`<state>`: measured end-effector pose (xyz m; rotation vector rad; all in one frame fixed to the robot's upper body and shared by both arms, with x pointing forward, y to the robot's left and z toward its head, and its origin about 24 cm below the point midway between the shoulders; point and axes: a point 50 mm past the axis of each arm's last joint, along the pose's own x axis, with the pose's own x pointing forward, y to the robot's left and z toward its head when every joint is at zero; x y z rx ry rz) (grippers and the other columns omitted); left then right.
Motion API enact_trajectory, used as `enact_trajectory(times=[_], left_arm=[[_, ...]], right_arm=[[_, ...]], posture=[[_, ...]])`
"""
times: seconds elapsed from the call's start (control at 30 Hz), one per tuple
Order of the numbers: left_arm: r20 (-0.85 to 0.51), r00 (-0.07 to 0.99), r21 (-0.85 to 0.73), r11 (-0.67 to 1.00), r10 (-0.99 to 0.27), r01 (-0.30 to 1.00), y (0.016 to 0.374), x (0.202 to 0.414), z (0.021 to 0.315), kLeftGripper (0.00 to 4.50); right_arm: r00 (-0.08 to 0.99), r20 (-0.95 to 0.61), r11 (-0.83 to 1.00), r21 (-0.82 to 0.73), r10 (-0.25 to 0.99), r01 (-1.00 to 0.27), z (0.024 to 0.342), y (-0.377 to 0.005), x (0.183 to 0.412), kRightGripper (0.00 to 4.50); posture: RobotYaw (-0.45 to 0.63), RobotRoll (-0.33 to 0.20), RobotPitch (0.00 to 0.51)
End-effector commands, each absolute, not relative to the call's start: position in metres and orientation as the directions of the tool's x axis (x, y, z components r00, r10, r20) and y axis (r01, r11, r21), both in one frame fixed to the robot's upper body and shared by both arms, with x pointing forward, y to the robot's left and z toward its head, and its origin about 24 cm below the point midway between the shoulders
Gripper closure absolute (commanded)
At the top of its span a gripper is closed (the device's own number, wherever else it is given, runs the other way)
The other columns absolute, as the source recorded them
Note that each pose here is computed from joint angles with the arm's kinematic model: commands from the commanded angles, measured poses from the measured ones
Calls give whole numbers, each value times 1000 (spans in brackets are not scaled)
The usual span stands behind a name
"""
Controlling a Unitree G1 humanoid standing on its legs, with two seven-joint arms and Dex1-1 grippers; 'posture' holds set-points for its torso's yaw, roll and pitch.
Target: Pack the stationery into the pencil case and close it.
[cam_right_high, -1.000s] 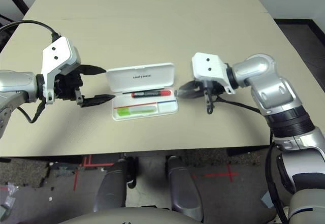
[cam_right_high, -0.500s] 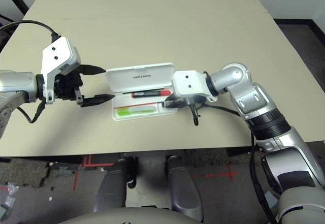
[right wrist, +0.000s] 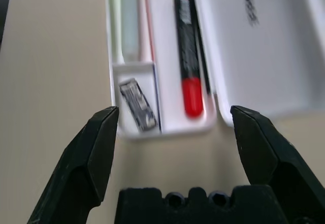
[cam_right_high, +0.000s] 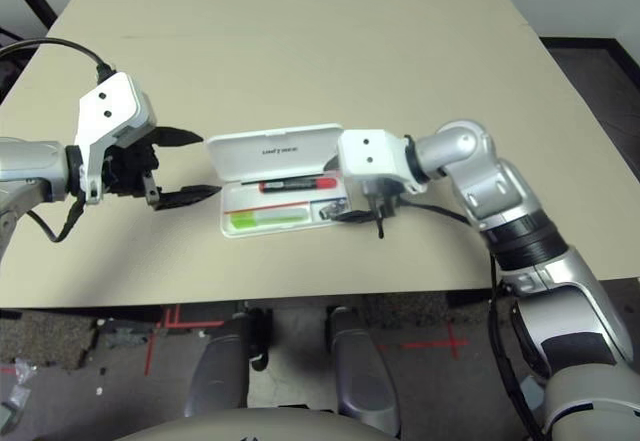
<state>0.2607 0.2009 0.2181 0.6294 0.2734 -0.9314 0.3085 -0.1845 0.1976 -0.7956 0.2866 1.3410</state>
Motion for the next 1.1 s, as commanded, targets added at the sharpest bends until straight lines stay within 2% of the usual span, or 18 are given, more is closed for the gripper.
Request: enact_trajectory(times=[0.03,0.1,0.2,0.53,0.73,0.9,1.1], left_arm=[[-513,598,395,449,-616,801,210,262,212,0],[-515,611,395,466,-601,792,215,265,210,0],[-535,663,449,488,-524,748,228,275,201,592],[-587,740,547,512,-329,662,259,304,163,4473],[-513,800,594,545,-311,592,259,319,157,4473],[-374,835,579,602,-403,550,236,335,165,4473],[-301,788,515,605,-537,608,206,339,168,4473]], right_arm=[[254,-646,92,-274,719,-957,203,-219,303,24],[288,-661,151,-258,693,-954,207,-238,301,24],[340,-662,229,-252,667,-940,213,-259,298,0],[366,-665,276,-242,651,-930,209,-265,289,0],[364,-676,282,-234,641,-930,204,-266,287,0],[361,-679,281,-230,639,-932,203,-264,286,0],[360,-686,280,-231,632,-932,202,-264,287,0]], posture=[[-59,0,219],[-59,0,219],[-70,0,219],[-107,0,213],[-109,0,213],[-113,0,212],[-114,0,211]])
